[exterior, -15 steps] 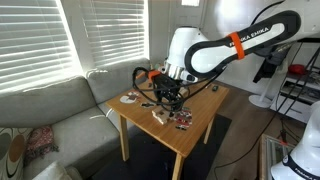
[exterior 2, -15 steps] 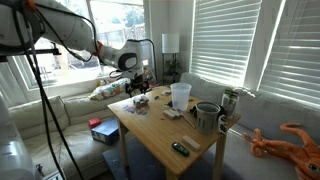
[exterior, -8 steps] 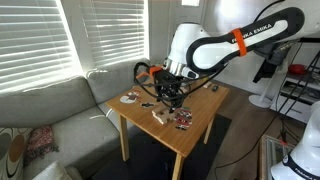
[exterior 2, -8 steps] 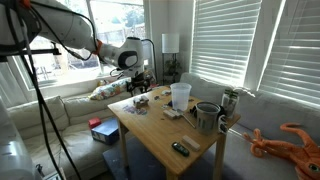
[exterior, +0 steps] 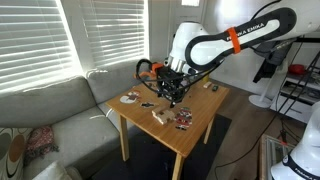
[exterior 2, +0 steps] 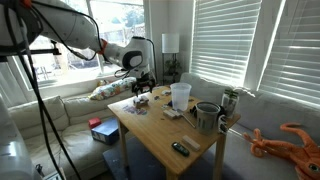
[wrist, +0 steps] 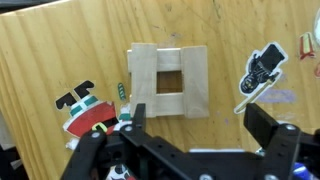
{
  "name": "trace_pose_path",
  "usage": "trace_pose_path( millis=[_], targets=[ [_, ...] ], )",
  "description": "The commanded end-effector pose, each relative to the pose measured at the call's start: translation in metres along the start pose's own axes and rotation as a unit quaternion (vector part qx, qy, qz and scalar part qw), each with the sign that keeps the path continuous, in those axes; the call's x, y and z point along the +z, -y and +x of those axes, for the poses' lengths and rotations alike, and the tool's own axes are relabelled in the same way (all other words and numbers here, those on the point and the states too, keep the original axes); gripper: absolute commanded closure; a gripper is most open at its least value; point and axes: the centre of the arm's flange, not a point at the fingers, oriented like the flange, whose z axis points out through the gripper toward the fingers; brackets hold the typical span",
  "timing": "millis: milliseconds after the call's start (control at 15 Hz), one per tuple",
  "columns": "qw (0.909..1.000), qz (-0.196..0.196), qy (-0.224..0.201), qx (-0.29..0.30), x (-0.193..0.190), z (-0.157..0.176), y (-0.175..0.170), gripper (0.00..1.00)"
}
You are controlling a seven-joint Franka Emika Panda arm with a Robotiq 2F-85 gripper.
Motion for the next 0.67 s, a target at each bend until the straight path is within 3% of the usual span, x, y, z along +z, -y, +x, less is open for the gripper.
trace_pose_path(
  millis=[0, 600],
  targets=[
    [0.9993, -0.015, 0.022, -0.028, 0.0, -0.002, 0.014, 0.0],
    [0.9942, -0.091, 0.014, -0.055, 0.018, -0.007, 0.024, 0.0]
  ],
)
